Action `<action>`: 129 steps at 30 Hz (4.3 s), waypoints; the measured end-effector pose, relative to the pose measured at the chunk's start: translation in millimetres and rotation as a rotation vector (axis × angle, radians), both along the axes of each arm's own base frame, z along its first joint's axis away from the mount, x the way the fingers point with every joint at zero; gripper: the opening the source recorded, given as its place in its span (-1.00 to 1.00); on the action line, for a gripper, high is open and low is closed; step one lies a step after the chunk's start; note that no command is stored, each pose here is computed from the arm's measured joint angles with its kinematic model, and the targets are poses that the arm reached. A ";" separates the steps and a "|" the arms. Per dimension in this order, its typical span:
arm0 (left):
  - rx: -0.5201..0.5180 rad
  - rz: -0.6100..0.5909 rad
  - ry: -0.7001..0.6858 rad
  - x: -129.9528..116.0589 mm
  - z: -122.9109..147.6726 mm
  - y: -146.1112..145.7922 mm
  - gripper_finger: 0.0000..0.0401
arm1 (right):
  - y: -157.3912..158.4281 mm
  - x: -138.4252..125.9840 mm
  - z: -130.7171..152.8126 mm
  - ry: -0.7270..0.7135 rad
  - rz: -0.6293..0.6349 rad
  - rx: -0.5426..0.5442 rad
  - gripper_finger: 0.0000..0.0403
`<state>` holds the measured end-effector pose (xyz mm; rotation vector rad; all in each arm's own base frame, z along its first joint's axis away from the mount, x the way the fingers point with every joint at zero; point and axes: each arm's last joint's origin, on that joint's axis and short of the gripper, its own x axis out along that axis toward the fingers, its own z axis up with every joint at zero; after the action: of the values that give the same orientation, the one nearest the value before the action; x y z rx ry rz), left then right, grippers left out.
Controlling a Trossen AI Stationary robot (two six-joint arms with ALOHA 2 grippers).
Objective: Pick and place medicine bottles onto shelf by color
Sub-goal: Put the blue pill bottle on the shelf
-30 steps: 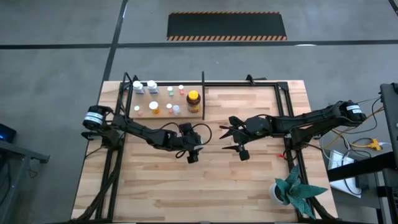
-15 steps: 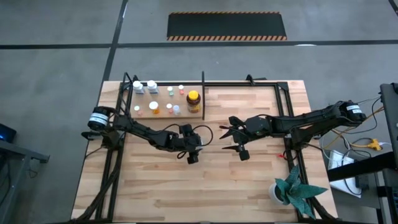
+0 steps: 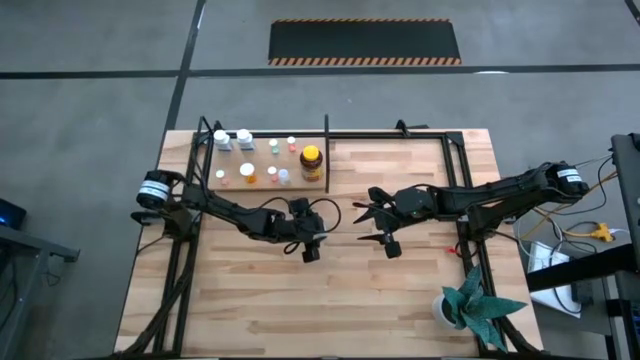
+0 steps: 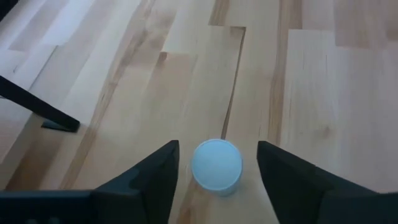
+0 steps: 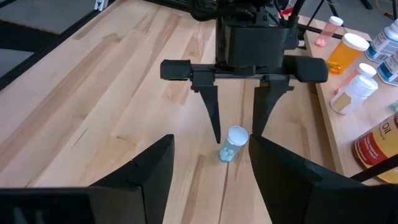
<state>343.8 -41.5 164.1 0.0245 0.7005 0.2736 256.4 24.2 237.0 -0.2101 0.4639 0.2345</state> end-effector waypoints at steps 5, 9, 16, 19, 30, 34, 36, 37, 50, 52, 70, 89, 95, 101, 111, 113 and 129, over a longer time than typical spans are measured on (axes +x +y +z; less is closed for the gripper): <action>0.000 0.000 0.000 -0.1 0.0 0.0 -0.18 | 0.0 0.0 0.0 0.000 0.000 0.001 -0.01; -0.001 -0.001 0.001 -0.2 -0.1 0.0 -0.28 | 0.0 0.0 0.0 0.001 0.000 0.001 -0.01; -0.001 0.000 0.002 -0.3 -0.2 0.0 -0.41 | 0.0 0.0 0.0 0.001 -0.001 0.002 -0.01; -0.001 0.000 0.001 -0.2 -0.2 0.0 -0.44 | 0.0 0.0 0.0 0.001 -0.001 0.002 -0.01; -0.008 -0.004 -0.024 -4.2 15.7 0.2 -0.47 | 0.1 -0.2 -0.4 0.003 -0.001 0.002 -0.01; -0.003 -0.003 -0.003 -14.4 40.4 1.8 -0.47 | 0.0 -0.3 -0.6 0.005 -0.001 0.002 -0.01; 0.009 0.004 0.003 -23.7 53.6 3.6 -0.48 | -0.1 -0.4 -0.8 0.006 -0.001 0.001 -0.01; 0.021 0.012 -0.002 -28.6 60.6 4.9 -0.48 | -0.1 -0.3 -0.8 0.006 -0.001 0.001 -0.01; 0.238 0.275 -0.149 -112.2 148.8 48.2 -0.48 | 0.0 -0.1 -0.6 0.002 -0.001 0.003 -0.01; 0.242 0.335 -0.164 -120.3 154.3 61.5 -0.48 | 0.0 -0.1 -0.6 0.002 -0.001 0.003 -0.01; 0.110 0.813 -0.016 -149.4 97.5 134.0 -0.48 | 0.0 -0.2 -0.7 0.003 -0.002 0.003 -0.01; 0.068 0.918 0.019 -138.7 68.4 152.6 -0.48 | 0.0 -0.2 -0.9 0.004 -0.005 0.009 -0.01; 0.067 0.948 0.019 -133.8 61.0 162.1 -0.48 | 0.0 -0.3 -1.1 0.005 -0.005 0.009 -0.01; 0.055 0.985 0.026 -129.7 51.7 170.3 -0.48 | 0.0 -0.3 -1.1 0.005 -0.004 0.009 -0.01; 0.055 0.987 0.028 -122.3 43.0 174.6 -0.48 | 0.0 -0.3 -1.1 0.005 -0.004 0.009 -0.01; 0.055 0.986 0.037 -122.1 41.6 174.7 -0.48 | 0.0 -0.3 -1.1 0.006 -0.004 0.009 -0.01; 0.054 0.988 0.035 -121.8 41.3 174.8 -0.42 | 0.0 -0.3 -1.1 0.006 -0.004 0.009 -0.01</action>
<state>221.9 133.3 205.4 -0.2742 0.6974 1.2394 256.1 24.3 235.9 -0.1997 0.4689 0.2330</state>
